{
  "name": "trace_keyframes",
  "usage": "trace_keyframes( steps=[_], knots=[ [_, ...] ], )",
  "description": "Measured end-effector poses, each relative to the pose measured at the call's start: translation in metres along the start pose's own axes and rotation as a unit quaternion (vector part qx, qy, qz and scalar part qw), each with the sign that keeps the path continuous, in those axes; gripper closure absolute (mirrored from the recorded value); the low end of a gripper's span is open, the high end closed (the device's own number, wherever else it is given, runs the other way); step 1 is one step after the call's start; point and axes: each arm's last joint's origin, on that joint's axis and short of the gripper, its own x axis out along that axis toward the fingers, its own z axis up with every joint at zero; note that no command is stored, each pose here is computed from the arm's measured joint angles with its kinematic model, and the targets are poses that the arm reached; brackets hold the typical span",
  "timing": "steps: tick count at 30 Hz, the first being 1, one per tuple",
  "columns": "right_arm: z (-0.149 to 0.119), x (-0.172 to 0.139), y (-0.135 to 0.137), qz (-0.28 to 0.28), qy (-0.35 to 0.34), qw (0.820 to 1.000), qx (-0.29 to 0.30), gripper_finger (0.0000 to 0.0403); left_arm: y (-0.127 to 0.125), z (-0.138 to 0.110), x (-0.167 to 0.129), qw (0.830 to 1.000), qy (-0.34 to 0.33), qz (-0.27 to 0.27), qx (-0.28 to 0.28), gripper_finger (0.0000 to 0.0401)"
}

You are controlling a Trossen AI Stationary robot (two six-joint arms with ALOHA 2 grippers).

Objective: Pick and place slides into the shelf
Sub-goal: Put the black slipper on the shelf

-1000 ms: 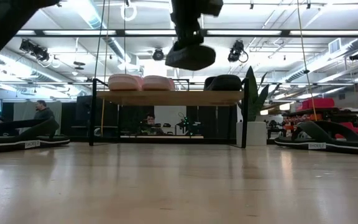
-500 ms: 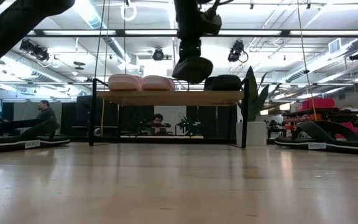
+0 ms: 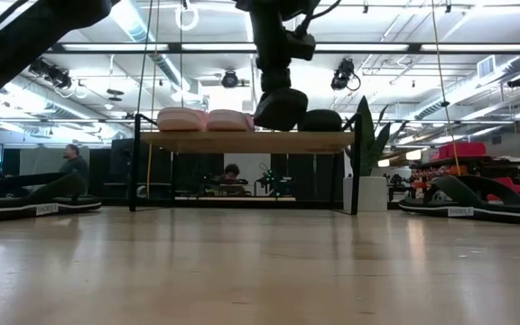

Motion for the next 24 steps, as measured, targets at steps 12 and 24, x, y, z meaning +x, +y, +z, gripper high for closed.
trace_keyframes(
  steps=[12,24],
  knots=[
    [0.006,0.002,-0.001,-0.013,-0.049,0.999,0.003,0.0294,-0.008,-0.008,0.001,0.999,0.027,-0.038,-0.024,0.0382],
    [0.014,0.008,-0.004,-0.026,-0.045,0.999,0.0,0.0294,-0.014,-0.017,0.0,0.995,0.059,-0.076,-0.013,0.0329]
  ],
)
